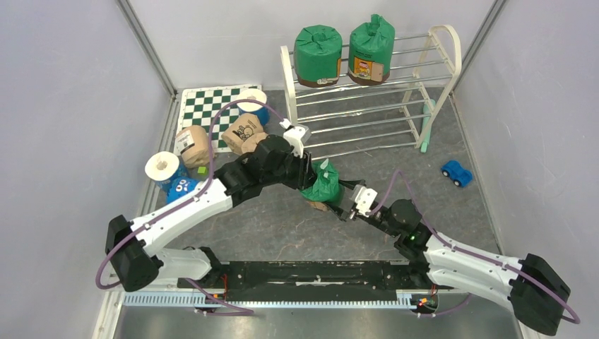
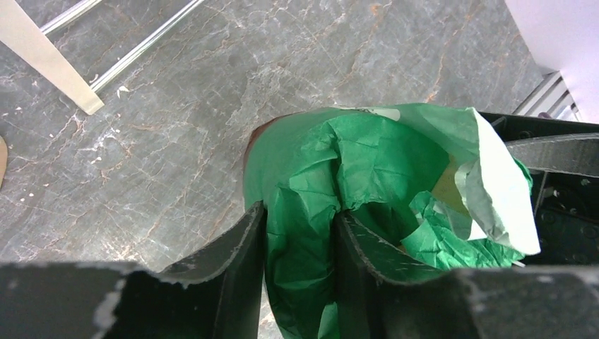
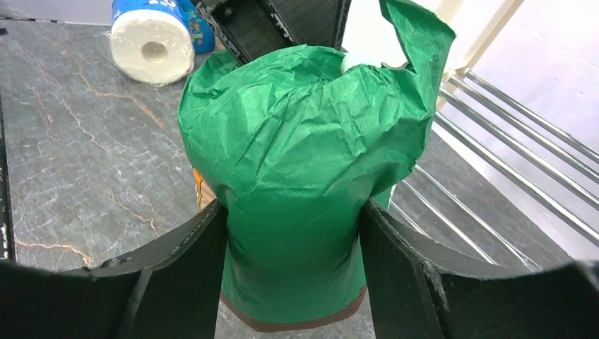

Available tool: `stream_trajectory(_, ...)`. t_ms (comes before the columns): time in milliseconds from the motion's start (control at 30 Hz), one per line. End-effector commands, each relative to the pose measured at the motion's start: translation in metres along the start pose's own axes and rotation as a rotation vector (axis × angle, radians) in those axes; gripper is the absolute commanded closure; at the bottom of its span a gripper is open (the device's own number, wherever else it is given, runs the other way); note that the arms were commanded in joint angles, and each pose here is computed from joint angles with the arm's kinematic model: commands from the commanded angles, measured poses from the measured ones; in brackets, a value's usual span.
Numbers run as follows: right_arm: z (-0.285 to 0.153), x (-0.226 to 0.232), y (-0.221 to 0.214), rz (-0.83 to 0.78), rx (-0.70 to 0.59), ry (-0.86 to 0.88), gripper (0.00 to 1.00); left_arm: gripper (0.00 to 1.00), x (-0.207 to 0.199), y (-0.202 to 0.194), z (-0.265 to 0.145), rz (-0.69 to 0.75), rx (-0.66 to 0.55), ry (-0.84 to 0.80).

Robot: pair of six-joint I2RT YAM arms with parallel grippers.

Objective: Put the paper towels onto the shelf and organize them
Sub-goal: Pick up the paper towel from the center of the board.

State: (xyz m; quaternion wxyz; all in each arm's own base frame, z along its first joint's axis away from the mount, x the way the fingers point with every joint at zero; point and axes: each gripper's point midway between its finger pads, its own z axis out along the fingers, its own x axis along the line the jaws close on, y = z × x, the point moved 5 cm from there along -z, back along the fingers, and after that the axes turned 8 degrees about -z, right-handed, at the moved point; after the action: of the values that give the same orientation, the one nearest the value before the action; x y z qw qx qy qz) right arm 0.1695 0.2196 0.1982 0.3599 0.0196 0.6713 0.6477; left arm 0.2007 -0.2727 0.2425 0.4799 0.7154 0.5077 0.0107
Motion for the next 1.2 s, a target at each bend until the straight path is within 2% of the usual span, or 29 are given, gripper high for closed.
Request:
stream_trajectory(0, 0.006, -0.009, 0.028, 0.009, -0.099, -0.022, 0.49, 0.53, -0.054, 0.034, -0.033, 0.057, -0.138, -0.234)
stream_trajectory(100, 0.004, -0.010, 0.028, 0.009, -0.099, -0.038, 0.49, 0.39, -0.049, 0.038, -0.040, 0.054, -0.179, -0.200)
stream_trajectory(333, -0.002, -0.018, 0.026, 0.007, -0.087, -0.097, 0.54, 0.39, -0.042, 0.052, -0.061, 0.051, -0.298, -0.144)
stream_trajectory(533, -0.006, -0.025, 0.030, 0.004, -0.091, -0.143, 0.56, 0.28, -0.025, 0.065, -0.089, 0.039, -0.437, -0.037)
stream_trajectory(733, -0.015, -0.042, 0.037, -0.017, -0.074, -0.233, 0.59, 0.24, 0.002, 0.070, -0.123, 0.053, -0.570, 0.114)
stream_trajectory(1167, -0.037, -0.124, 0.091, -0.121, 0.066, -0.561, 0.62, 0.18, 0.062, 0.051, -0.149, 0.119, -0.627, 0.438)
